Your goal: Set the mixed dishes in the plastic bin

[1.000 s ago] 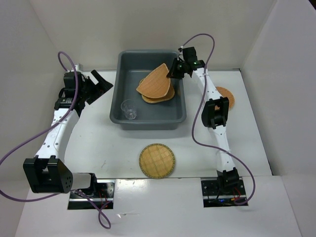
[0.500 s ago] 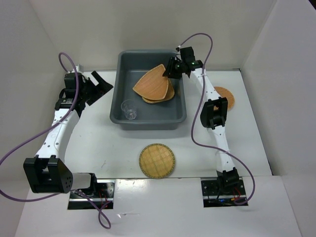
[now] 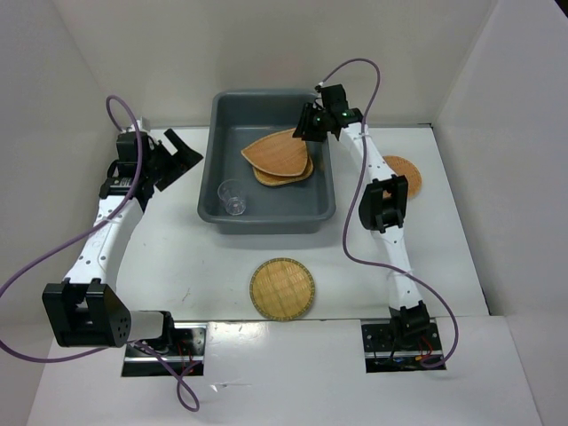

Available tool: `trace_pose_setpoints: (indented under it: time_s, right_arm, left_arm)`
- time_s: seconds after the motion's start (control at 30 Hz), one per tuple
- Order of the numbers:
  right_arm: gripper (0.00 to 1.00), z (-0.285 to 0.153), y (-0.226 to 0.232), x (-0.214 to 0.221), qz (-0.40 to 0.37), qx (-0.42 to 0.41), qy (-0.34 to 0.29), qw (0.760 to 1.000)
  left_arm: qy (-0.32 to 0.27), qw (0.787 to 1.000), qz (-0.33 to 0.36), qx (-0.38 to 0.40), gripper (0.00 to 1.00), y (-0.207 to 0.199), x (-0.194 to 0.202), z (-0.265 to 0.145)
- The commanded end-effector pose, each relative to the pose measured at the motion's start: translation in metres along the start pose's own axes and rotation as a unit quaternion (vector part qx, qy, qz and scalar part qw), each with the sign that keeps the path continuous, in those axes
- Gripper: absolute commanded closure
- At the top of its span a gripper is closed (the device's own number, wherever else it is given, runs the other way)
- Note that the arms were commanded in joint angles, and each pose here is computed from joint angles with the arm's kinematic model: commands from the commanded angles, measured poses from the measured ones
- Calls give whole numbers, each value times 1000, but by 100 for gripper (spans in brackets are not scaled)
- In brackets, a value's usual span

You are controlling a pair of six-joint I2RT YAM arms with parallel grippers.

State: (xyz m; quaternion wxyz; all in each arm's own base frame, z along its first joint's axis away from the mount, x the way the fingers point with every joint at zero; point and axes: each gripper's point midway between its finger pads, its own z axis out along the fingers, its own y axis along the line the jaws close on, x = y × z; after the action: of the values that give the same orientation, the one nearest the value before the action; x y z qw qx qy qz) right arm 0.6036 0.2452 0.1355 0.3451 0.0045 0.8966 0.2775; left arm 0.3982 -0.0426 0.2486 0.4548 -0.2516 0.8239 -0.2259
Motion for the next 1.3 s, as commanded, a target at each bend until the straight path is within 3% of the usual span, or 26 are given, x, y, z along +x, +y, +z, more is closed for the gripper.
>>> trace_pose_setpoints:
  time_s: [0.0, 0.1, 0.17, 0.23, 0.33, 0.43, 0.47, 0.5, 0.57, 0.63, 0.7, 0.77, 0.87, 1.03, 1.27]
  right_arm:
    - [55, 8, -27, 17, -13, 61, 20, 998]
    - [54, -12, -2, -9, -27, 29, -8, 999]
    - [47, -37, 21, -30, -48, 3, -32, 998]
    - [42, -83, 54, -64, -77, -22, -81, 993]
    - [32, -138, 54, -97, -80, -1, -129, 988]
    - [30, -156, -1, -102, -48, 73, -133, 987]
    - [30, -183, -6, -118, -47, 91, -168, 980]
    - [29, -173, -35, -95, -30, 113, -136, 984]
    - [27, -212, -64, -109, -10, 133, -175, 975]
    - [27, -220, -119, -87, 31, 173, -156, 972]
    - [27, -226, -155, -67, 57, 207, -138, 967]
    - [27, -237, -193, -50, 90, 245, -127, 957]
    - [27, -245, -232, -33, 121, 282, -119, 944]
    - [27, -238, -255, -23, 140, 298, -108, 938]
    - [27, -226, -264, -18, 146, 302, -90, 938]
  left_arm:
    - [-19, 1000, 6, 6, 0, -2, -9, 0]
    - [-22, 1000, 4, 3, 0, 1, -12, -1]
    - [-25, 1000, 3, -2, 0, 2, -13, 0]
    - [-30, 999, 8, -8, 0, 4, -15, -3]
    - [-35, 999, 30, -5, 0, 3, -17, -7]
    - [-56, 997, 47, 3, 0, -1, -23, -21]
    - [-54, 997, 46, 2, 0, 1, -20, -22]
    - [-68, 997, 48, 5, 0, -2, -25, -30]
    - [-66, 996, 53, 4, 0, -1, -21, -35]
    - [-62, 997, 53, 8, 1, -2, -17, -43]
    - [-57, 996, 59, 16, 5, -4, -14, -49]
    - [-42, 996, 73, 37, 18, -11, -7, -54]
    - [17, 991, 89, 101, 25, -29, 18, -64]
    - [173, 962, 100, 183, 12, -49, 104, -89]
    - [306, 924, 40, 224, 11, -41, 202, -149]
